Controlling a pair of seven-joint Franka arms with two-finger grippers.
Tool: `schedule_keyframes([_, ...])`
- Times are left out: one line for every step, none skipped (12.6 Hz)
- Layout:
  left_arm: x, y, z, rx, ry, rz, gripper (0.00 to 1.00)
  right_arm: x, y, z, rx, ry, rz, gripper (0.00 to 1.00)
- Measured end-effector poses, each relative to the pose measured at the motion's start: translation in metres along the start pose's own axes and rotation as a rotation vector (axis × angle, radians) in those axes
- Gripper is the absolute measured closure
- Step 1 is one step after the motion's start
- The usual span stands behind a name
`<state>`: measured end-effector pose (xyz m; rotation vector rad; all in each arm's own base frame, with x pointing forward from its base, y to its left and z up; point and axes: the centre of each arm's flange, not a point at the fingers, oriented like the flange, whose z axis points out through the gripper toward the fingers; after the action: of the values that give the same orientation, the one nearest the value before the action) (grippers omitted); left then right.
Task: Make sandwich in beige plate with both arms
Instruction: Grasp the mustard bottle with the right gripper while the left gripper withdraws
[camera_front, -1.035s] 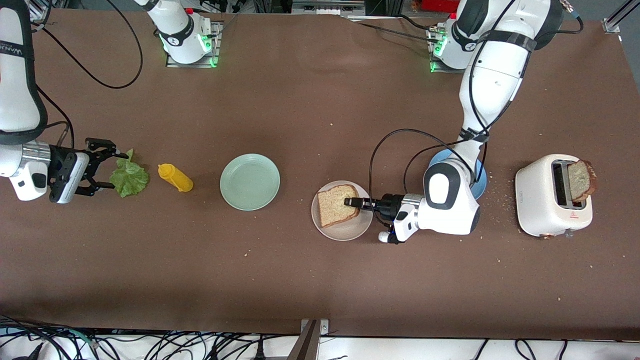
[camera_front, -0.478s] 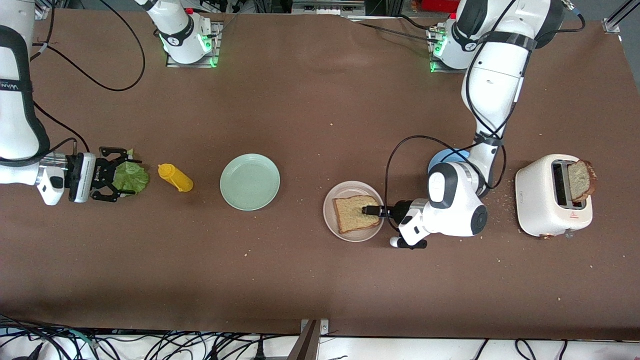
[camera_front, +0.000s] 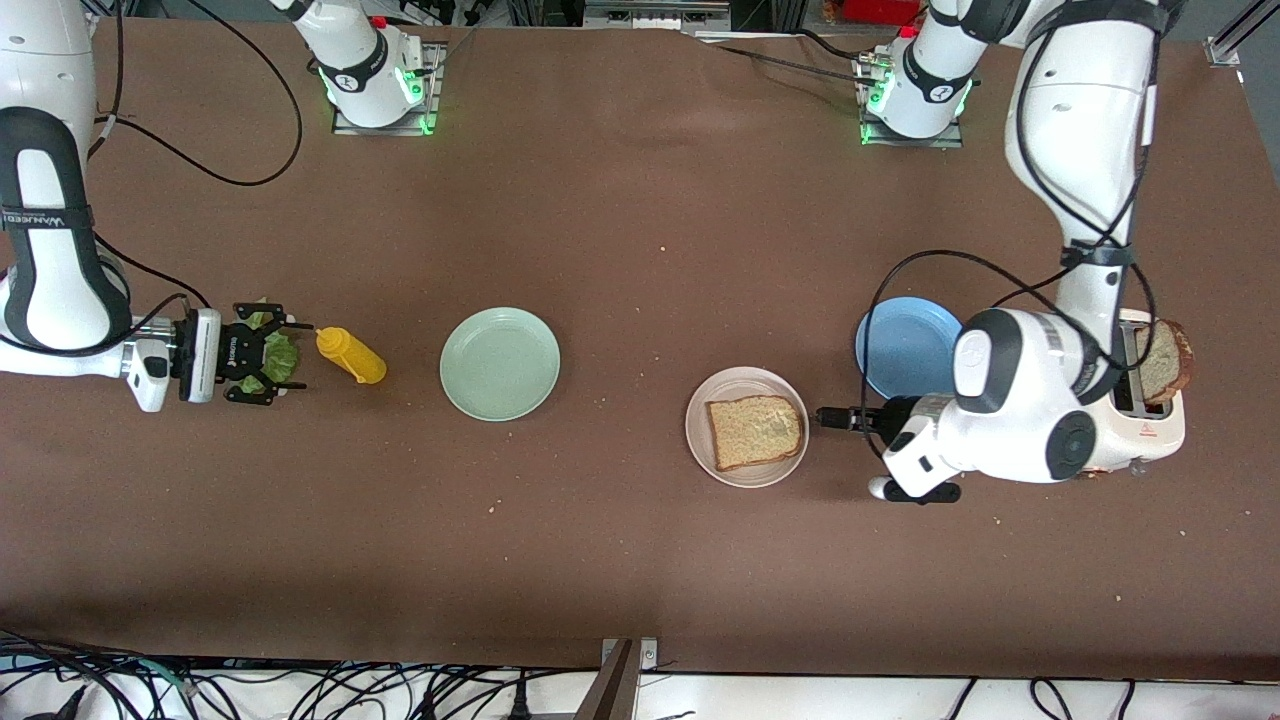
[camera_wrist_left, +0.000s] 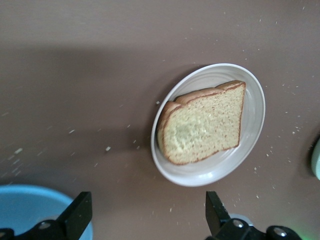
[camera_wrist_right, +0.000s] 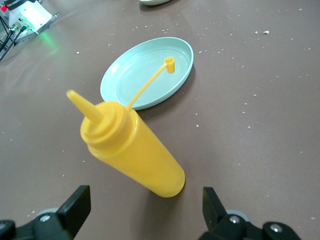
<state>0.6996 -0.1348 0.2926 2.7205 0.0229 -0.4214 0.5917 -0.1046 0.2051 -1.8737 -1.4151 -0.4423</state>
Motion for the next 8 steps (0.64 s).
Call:
schedule_keyframes([-0.005,-0.002,-0.015,0.006,0.001,-0.019,0.0,-0.004,0.001,0.005,0.005,0.007,-0.002,0.0])
schedule_keyframes([-0.008,0.001,-0.019,0.025,0.004,-0.027,0.0,-0.006,0.002,0.008,0.007,0.013,-0.006,0.0])
schedule_keyframes([-0.009,0.004,-0.018,0.053,0.005,-0.027,0.0,-0.007,0.003,0.01,0.006,0.024,-0.013,0.0])
schedule_keyframes([-0.009,0.003,-0.019,0.09,0.008,-0.027,0.0,-0.008,0.004,0.014,0.005,0.039,-0.025,0.0])
schedule_keyframes([-0.01,-0.001,-0.025,0.135,0.018,-0.026,0.0,-0.01,0.005,0.019,0.005,0.054,-0.036,0.0])
schedule_keyframes([-0.013,-0.008,-0.037,0.187,0.026,-0.025,0.0,-0.013,0.006,0.026,0.007,0.072,-0.044,0.0])
schedule_keyframes([-0.019,-0.016,-0.052,0.239,0.022,-0.029,0.0,-0.016,0.008,0.034,0.011,0.088,-0.048,0.0])
schedule_keyframes([-0.028,-0.023,-0.069,0.29,0.015,-0.036,0.0,-0.017,0.009,0.042,0.015,0.105,-0.051,0.0])
